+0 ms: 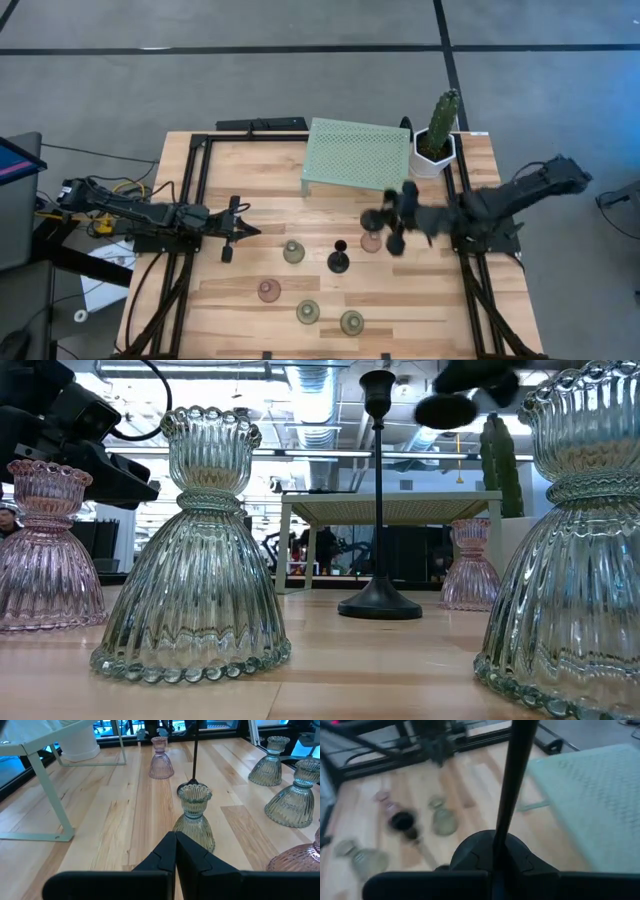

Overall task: Pick & Place candle stick holders
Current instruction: Put the right black candle holder on the shelf

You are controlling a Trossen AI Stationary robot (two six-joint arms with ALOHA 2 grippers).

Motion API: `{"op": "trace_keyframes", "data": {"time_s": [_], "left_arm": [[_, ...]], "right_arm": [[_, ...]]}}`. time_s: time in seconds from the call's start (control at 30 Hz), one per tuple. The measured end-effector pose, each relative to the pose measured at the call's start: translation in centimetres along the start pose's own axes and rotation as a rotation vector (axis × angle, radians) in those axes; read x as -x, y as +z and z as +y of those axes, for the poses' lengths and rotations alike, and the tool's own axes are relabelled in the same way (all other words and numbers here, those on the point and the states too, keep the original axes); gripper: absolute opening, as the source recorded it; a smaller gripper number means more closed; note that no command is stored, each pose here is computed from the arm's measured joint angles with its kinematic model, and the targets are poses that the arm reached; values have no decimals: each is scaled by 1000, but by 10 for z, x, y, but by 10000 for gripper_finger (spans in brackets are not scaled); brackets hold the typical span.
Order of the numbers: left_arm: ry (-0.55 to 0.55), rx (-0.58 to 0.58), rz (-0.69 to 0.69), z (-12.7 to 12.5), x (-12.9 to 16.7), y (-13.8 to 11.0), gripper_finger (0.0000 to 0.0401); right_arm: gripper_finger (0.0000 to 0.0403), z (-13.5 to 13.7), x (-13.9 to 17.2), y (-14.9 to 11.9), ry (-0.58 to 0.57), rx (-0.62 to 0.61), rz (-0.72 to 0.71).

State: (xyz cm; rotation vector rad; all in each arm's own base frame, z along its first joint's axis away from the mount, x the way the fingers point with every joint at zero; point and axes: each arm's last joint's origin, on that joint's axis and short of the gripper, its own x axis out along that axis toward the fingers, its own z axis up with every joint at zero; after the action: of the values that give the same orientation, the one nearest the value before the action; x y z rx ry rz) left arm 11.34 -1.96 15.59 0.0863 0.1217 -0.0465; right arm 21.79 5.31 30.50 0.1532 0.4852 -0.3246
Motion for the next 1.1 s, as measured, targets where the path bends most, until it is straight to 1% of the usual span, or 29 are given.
{"op": "trace_keyframes", "data": {"time_s": [0.17,0.4,0.6,0.8,0.97,1.1], "left_arm": [[0,0,0,0,0,0,6],[0,0,0,0,0,0,6],[0,0,0,0,0,0,6],[-1,0,0,0,0,0,6],[-1,0,-1,0,0,0,6],[0,0,-1,0,0,0,6]], "right_arm": [[1,-40,-27,29,-27,-27,15],[0,-91,-66,50,-137,-40,56],[0,-128,-95,58,-240,-71,103],[0,-156,-118,65,-312,-98,117],[0,-176,-129,69,-359,-130,130],[0,-189,-131,69,-390,-154,134]]}}
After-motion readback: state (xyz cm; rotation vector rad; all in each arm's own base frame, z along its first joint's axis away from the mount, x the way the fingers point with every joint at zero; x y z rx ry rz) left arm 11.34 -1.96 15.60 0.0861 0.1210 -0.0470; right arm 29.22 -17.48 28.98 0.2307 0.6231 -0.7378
